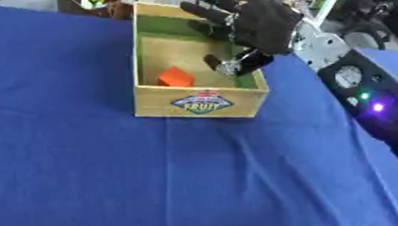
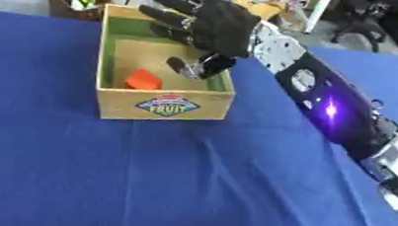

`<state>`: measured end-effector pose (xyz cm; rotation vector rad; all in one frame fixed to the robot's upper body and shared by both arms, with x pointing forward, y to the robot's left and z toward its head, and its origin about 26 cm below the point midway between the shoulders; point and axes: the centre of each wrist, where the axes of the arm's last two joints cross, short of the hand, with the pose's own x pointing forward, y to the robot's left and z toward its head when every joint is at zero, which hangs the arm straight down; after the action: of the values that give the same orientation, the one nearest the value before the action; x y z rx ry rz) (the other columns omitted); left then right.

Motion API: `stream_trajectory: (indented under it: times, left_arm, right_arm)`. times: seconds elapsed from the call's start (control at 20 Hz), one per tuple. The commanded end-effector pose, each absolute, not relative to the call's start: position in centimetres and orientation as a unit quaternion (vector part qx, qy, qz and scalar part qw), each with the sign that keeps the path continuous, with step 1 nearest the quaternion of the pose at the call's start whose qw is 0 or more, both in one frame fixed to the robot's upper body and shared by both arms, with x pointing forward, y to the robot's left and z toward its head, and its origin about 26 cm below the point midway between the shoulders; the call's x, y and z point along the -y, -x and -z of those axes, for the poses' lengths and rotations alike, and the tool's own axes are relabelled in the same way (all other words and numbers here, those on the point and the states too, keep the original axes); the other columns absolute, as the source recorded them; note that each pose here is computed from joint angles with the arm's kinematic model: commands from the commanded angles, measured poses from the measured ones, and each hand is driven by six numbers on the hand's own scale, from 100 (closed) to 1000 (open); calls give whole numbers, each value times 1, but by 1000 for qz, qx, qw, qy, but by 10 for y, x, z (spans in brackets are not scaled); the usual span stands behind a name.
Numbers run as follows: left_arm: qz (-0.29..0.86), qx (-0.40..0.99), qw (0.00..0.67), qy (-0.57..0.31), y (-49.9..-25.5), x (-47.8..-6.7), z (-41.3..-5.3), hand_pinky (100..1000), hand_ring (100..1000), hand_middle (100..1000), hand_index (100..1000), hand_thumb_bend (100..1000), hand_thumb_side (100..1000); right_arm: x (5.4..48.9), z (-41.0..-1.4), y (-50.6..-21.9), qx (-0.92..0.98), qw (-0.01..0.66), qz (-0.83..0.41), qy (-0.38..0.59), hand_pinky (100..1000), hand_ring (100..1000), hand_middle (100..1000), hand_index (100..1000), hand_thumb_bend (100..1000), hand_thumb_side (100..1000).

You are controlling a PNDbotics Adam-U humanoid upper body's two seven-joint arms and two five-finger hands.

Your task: Pick up objects on the table and place them in the box.

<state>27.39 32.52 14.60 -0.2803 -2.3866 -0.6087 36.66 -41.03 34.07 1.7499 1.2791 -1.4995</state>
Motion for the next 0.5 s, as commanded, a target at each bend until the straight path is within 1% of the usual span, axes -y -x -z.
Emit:
stream_trajectory:
  times: [0.05,0.35,0.4,0.45,0.5]
  left_arm:
    - [241,911,319,97,-271,-329,-154,100,117,127,401,100,1000]
    - [234,912,322,95,-269,-333,-153,100,118,127,402,100,1000]
    - [233,912,323,95,-269,-333,-153,100,118,127,402,100,1000]
    - [232,912,324,94,-269,-334,-153,100,118,127,402,100,1000]
    - [231,912,325,94,-269,-334,-153,100,118,127,402,100,1000]
  right_arm:
    - [413,-358,-359,-484,273,532,-639,765,896,895,839,100,1000]
    - [414,-353,-355,-549,284,485,-619,762,876,836,833,100,1000]
    - [415,-351,-353,-558,284,482,-613,761,870,821,834,116,1000]
    - [417,-349,-351,-567,283,480,-607,762,867,813,836,193,1000]
    - [419,-347,-349,-575,281,479,-601,761,863,804,835,247,1000]
